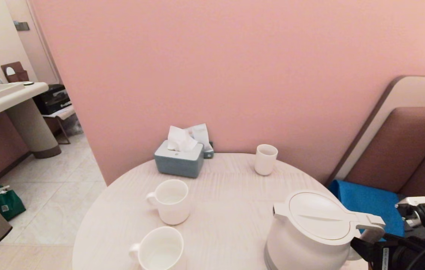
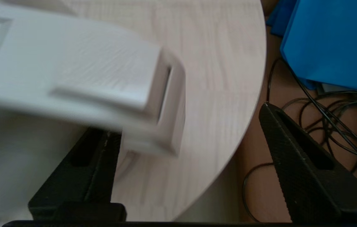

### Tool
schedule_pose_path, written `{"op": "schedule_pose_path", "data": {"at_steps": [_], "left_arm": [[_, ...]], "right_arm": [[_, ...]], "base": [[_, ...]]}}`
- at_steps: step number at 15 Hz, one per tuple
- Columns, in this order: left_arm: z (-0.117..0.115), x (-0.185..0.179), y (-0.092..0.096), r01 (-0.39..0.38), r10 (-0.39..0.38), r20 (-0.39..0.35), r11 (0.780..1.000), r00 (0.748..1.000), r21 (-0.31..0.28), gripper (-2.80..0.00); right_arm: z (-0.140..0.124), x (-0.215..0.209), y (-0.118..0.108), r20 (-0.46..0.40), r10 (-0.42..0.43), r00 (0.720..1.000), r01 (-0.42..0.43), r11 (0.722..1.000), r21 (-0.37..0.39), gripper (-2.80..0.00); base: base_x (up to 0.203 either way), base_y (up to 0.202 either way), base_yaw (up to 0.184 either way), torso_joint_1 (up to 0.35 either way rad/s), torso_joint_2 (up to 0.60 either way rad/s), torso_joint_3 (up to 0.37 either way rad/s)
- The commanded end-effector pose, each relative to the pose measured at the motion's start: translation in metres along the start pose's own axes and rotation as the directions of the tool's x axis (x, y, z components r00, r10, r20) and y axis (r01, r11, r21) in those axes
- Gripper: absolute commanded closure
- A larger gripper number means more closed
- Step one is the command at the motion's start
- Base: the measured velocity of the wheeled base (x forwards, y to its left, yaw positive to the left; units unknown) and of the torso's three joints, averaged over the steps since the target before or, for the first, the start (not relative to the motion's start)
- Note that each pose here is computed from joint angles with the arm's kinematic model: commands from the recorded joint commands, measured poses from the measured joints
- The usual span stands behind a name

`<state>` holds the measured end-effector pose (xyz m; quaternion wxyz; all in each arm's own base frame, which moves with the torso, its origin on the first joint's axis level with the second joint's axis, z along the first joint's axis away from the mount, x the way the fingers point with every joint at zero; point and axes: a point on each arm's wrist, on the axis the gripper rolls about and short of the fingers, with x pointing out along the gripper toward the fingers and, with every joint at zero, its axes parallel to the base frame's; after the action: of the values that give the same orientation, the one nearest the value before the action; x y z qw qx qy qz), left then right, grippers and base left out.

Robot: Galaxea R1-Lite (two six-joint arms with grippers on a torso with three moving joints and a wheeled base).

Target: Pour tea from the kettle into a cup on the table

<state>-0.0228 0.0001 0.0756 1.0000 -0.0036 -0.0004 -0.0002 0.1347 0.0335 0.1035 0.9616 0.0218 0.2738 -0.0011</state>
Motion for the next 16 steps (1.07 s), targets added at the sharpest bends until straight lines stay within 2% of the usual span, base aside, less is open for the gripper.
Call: {"op": "schedule_pose_path", "data": {"at_steps": [1, 9, 13, 16], "left_arm": [[0.000, 0.000, 0.000, 0.000, 0.000, 0.001, 1.000, 1.000, 0.000, 0.00], [0.000, 0.000, 0.000, 0.000, 0.000, 0.000, 1.000, 1.000, 0.000, 0.00], [0.000, 0.000, 0.000, 0.000, 0.000, 0.000, 1.000, 1.000, 0.000, 0.00], [0.000, 0.000, 0.000, 0.000, 0.000, -0.001, 1.000, 1.000, 0.000, 0.00]], "right_arm": [[0.002, -0.016, -0.003, 0.055, 0.010, 0.998, -0.010, 1.000, 0.012, -2.80], [-0.024, -0.070, -0.021, 0.069, 0.013, 0.998, -0.012, 1.000, -0.005, -2.80], [-0.039, -0.104, -0.033, 0.215, 0.011, 0.977, -0.016, 1.000, 0.022, -2.80], [-0.051, -0.127, -0.042, 0.341, -0.056, 0.938, 0.054, 0.998, 0.015, -2.80]], "base": [[0.000, 0.000, 0.000, 0.000, 0.00, 0.000], [0.000, 0.000, 0.000, 0.000, 0.00, 0.000], [0.000, 0.000, 0.000, 0.000, 0.00, 0.000], [0.000, 0.000, 0.000, 0.000, 0.00, 0.000]]}}
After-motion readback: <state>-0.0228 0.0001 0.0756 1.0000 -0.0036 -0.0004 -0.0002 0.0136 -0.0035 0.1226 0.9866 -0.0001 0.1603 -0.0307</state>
